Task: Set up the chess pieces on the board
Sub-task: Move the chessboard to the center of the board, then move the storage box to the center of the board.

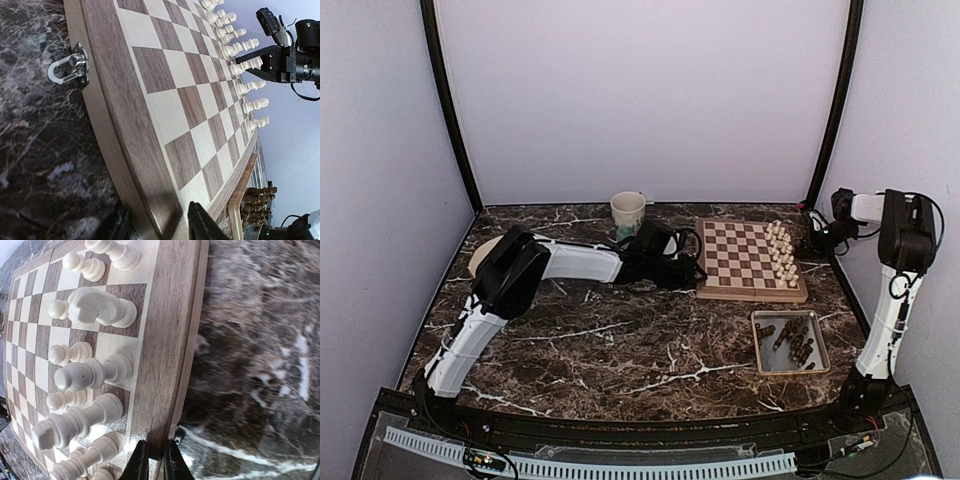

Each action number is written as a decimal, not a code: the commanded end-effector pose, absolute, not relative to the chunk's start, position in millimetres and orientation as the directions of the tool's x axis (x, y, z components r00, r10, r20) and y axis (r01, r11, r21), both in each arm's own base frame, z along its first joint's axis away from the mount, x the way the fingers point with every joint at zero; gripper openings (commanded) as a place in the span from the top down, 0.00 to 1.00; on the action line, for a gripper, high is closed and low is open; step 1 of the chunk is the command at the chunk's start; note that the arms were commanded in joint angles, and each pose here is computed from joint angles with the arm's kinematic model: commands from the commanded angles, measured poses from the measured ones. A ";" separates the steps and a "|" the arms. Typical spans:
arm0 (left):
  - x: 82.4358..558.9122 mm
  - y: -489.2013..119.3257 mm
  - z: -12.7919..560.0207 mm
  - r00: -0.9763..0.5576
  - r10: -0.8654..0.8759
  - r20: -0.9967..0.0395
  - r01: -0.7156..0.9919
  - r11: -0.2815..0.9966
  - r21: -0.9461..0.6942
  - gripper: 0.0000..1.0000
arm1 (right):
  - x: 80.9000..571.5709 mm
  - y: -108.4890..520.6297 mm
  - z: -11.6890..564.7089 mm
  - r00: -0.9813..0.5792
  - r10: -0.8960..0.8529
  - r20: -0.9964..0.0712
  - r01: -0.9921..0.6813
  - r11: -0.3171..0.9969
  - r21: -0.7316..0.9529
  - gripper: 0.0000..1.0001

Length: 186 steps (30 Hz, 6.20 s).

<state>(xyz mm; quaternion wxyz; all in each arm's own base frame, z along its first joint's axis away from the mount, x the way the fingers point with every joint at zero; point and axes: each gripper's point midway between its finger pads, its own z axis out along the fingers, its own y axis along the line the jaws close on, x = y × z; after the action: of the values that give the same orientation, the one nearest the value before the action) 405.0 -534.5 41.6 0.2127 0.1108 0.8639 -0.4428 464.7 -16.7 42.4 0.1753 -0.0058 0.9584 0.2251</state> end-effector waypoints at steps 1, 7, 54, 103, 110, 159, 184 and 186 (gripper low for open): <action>386.7 -519.0 72.5 -0.867 0.045 -0.497 0.425 0.590 -0.686 0.60 | 431.7 44.3 29.3 -0.973 -0.028 -0.229 -0.146 0.845 0.515 0.90; 365.9 -489.6 80.3 -0.860 0.079 -0.504 0.436 0.629 -0.644 0.61 | 416.3 82.9 32.1 -0.972 -0.099 -0.214 -0.203 0.812 0.547 0.90; 209.8 -307.4 79.5 -0.918 0.137 -0.372 0.315 0.823 -0.472 0.63 | 220.8 303.9 47.5 -0.697 -0.701 -0.154 -0.598 0.450 0.663 0.90; 325.9 -250.4 284.3 -0.250 0.131 -0.959 0.300 0.953 0.052 0.01 | 281.8 219.7 228.3 -0.289 -0.691 -0.662 -0.828 0.527 -0.189 0.00; 331.8 -236.8 301.0 -0.213 0.021 -0.977 0.200 0.980 -0.022 0.01 | 339.1 113.8 208.6 -0.434 -0.693 -0.576 -0.502 0.717 -0.484 0.00; 287.8 -283.9 233.5 -0.398 0.129 -0.908 0.534 0.838 -0.115 0.29 | 271.4 143.8 14.9 -0.273 -0.934 -0.228 -0.960 0.280 0.004 0.72; 287.4 -289.6 216.6 -0.455 0.123 -0.882 0.526 0.836 -0.154 0.30 | 335.4 226.4 8.0 -0.329 -0.867 -0.375 -0.941 0.332 0.059 0.75; 287.5 -289.9 214.7 -0.457 0.128 -0.880 0.527 0.836 -0.151 0.30 | 335.8 224.2 12.1 -0.326 -0.869 -0.372 -0.942 0.333 0.047 0.73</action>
<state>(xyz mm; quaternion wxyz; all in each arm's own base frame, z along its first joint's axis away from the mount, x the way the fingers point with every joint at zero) 288.7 -292.0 222.6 0.4909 0.1991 0.8221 -0.2085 340.3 224.7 20.2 0.1582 -0.5650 0.7989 0.1323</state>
